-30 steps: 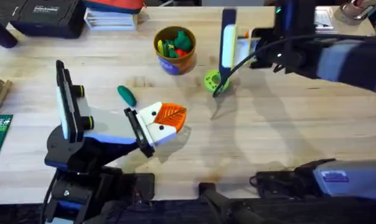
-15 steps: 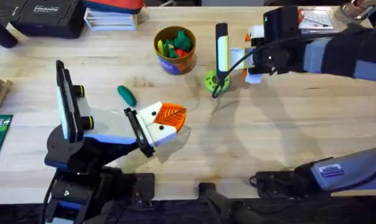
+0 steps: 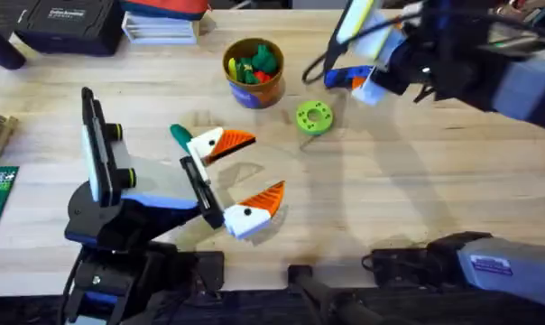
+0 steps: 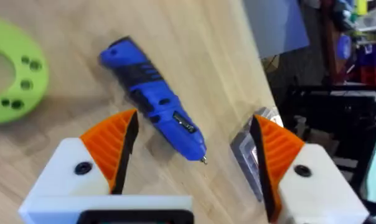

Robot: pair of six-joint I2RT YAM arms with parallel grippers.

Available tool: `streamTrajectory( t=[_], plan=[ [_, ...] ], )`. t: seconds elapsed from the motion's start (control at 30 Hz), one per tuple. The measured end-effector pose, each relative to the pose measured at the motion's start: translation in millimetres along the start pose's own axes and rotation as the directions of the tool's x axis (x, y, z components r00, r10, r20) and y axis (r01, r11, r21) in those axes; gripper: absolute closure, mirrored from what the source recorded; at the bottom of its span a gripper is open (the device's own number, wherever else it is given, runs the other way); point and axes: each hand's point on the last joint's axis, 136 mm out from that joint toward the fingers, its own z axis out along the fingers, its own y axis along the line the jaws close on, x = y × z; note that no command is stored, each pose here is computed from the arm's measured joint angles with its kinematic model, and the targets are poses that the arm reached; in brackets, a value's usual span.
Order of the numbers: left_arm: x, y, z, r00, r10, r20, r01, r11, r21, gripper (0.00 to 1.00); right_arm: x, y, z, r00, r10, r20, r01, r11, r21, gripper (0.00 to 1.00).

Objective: Pick up the gripper from the table and insert it into the empty holder that is missing its gripper. Then pick up a screw, insert it into the mounting hole, and use the screwdriver to tighten it. Finally, clean up the table by picking up the vegetable and placing it into the bucket.

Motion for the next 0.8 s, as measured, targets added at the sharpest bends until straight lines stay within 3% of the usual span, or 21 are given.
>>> streamTrajectory(
  t=[0.13, 0.27, 0.37, 0.47, 0.5, 0.63, 0.73, 0.8],
  plan=[
    [-0.1, 0.0, 0.0, 1.000, 0.000, 0.000, 0.000, 1.000, 0.000, 0.015, -20.7, -16.3, -28.8, 0.981, 0.154, 0.114, -0.158, 0.987, 0.025, 0.007],
    [-3.6, 3.1, 0.0, 1.000, 0.013, 0.013, -0.013, 1.000, -0.019, 0.016, -43.1, -20.5, -52.9, 0.934, 0.269, 0.237, -0.270, 0.963, -0.029, 0.007],
    [-24.5, 3.6, -1.1, 0.992, 0.097, 0.084, -0.094, 0.995, -0.038, 0.015, -56.1, -19.1, -65.5, 0.898, 0.323, 0.300, -0.312, 0.946, -0.085, 0.007],
    [-33.4, 11.2, -3.4, 0.992, 0.089, 0.092, -0.080, 0.992, -0.097, 0.015, -65.3, -14.4, -71.7, 0.867, 0.370, 0.335, -0.340, 0.929, -0.147, 0.007],
    [-39.8, 21.4, -10.1, 0.998, 0.019, 0.055, -0.008, 0.981, -0.194, 0.015, -71.2, -8.9, -74.3, 0.844, 0.406, 0.350, -0.356, 0.913, -0.200, 0.009],
    [-63.2, 29.3, -30.9, 0.998, -0.057, 0.015, 0.059, 0.932, -0.358, 0.015, -76.9, -3.9, -77.1, 0.826, 0.431, 0.364, -0.360, 0.899, -0.247, 0.008],
    [-77.3, 37.0, -51.7, 0.991, -0.133, -0.033, 0.099, 0.861, -0.498, 0.015, -78.9, -2.3, -78.4, 0.818, 0.441, 0.368, -0.363, 0.894, -0.265, 0.007],
    [-82.4, 44.6, -65.0, 0.979, -0.191, -0.071, 0.114, 0.801, -0.588, 0.015, -79.6, -1.7, -78.8, 0.816, 0.444, 0.370, -0.363, 0.892, -0.270, 0.007]
  ],
)
